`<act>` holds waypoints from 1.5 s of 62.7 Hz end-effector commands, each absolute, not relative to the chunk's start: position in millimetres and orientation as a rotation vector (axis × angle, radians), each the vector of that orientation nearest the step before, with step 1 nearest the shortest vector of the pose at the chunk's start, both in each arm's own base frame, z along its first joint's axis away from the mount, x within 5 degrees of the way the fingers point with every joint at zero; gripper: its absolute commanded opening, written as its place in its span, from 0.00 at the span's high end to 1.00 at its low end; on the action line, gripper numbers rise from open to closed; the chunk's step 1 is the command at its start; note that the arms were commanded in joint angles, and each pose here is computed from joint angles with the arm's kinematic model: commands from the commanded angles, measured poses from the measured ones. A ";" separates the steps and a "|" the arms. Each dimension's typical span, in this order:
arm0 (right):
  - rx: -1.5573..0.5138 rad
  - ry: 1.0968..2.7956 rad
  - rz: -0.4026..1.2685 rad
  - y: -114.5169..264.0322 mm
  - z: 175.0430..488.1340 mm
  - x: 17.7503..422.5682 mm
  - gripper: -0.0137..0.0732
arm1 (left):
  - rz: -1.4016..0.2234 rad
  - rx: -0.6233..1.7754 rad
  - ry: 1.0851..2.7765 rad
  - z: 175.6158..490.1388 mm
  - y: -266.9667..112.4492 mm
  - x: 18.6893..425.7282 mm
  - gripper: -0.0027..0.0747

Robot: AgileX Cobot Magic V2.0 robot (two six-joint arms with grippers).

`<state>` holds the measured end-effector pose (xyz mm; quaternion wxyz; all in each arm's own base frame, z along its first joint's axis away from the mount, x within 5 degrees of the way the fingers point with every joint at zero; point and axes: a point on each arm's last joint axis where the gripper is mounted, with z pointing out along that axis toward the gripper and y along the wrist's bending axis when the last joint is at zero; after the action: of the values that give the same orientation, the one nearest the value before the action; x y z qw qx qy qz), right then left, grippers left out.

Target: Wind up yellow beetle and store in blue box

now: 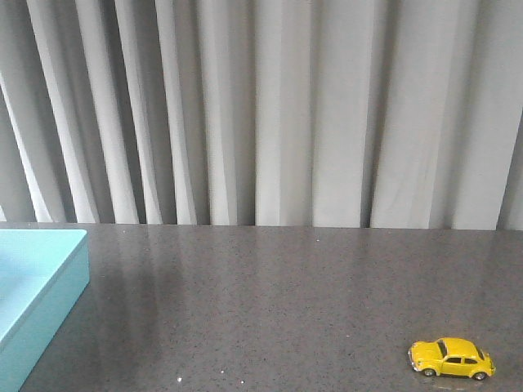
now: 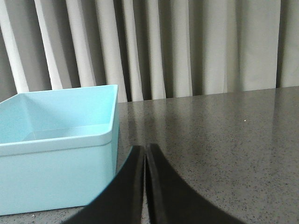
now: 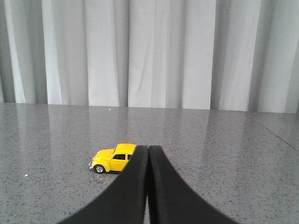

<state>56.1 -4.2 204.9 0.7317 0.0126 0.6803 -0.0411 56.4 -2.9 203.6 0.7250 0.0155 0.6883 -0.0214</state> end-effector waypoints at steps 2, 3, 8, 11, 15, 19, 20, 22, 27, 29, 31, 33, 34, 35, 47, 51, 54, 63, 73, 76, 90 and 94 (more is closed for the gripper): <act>0.026 1.423 -0.102 -4.7 210.4 55.1 0.85 | -0.060 0.021 1.428 213.3 -2.8 54.2 0.97; 0.026 1.423 -0.102 -4.7 210.4 55.1 0.85 | -0.060 0.021 1.428 213.3 -2.8 54.2 0.97; 0.026 1.423 -0.102 -4.7 210.4 55.1 0.85 | -0.060 0.021 1.428 213.3 -2.8 54.2 0.97; 0.026 1.423 -0.102 -4.7 210.4 55.1 0.85 | -0.060 0.021 1.428 213.3 -2.8 54.2 0.97; 0.026 1.423 -0.102 -4.7 210.4 55.1 0.85 | -0.060 0.021 1.428 213.3 -2.8 54.2 0.97; 0.026 1.423 -0.102 -4.7 210.4 55.1 0.85 | -0.060 0.021 1.428 213.3 -2.8 54.2 0.97; 0.026 1.423 -0.102 -4.7 210.4 55.1 0.85 | -0.060 0.021 1.428 213.3 -2.8 54.2 0.97; 0.026 1.423 -0.102 -4.7 210.4 55.1 0.85 | -0.060 0.021 1.428 213.3 -2.8 54.2 0.97; 0.026 1.423 -0.102 -4.7 210.4 55.1 0.85 | -0.060 0.021 1.428 213.3 -2.8 54.2 0.97; 0.026 1.423 -0.102 -4.7 210.4 55.1 0.85 | -0.060 0.021 1.428 213.3 -2.8 54.2 0.97; 0.026 1.423 -0.102 -4.7 210.4 55.1 0.85 | -0.060 0.021 1.428 213.3 -2.8 54.2 0.97; 0.026 1.423 -0.102 -4.7 210.4 55.1 0.85 | -0.060 0.021 1.428 213.3 -2.8 54.2 0.97; 0.026 1.423 -0.102 -4.7 210.4 55.1 0.85 | -0.060 0.021 1.428 213.3 -2.8 54.2 0.97; 0.026 1.423 -0.102 -4.7 210.4 55.1 0.85 | -0.060 0.021 1.428 213.3 -2.8 54.2 0.97; 0.041 1.422 -0.087 -4.8 210.7 55.0 0.85 | -0.063 0.019 1.434 212.7 -2.8 54.3 0.97; 0.050 1.419 -0.077 -4.8 211.5 54.9 0.85 | -0.063 0.018 1.407 218.4 -2.7 53.3 0.97; 0.055 1.408 -0.071 -4.8 215.0 54.3 0.85 | -0.064 0.018 1.370 227.0 -2.6 51.6 0.97; 0.088 1.341 -0.020 -3.8 250.4 46.8 0.85 | -0.058 0.023 1.253 272.6 -2.1 39.7 0.97; 0.039 1.387 -0.030 -0.7 305.0 42.5 0.85 | -0.058 0.023 1.279 323.3 -2.1 39.9 0.97; 0.033 1.408 -0.025 -0.2 320.1 44.6 0.85 | -0.057 0.024 1.322 335.2 -2.4 45.9 0.97; 0.018 1.579 0.001 0.0 373.2 78.6 0.85 | -0.048 0.033 1.556 376.9 -4.2 81.9 0.97; 0.017 1.645 0.006 -0.8 376.2 94.5 0.85 | -0.049 0.035 1.624 378.5 -5.0 93.5 0.97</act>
<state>77.5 0.5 360.2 0.6816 0.0091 0.7316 0.0050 79.8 -4.1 364.9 0.6954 0.0187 0.7181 -0.0181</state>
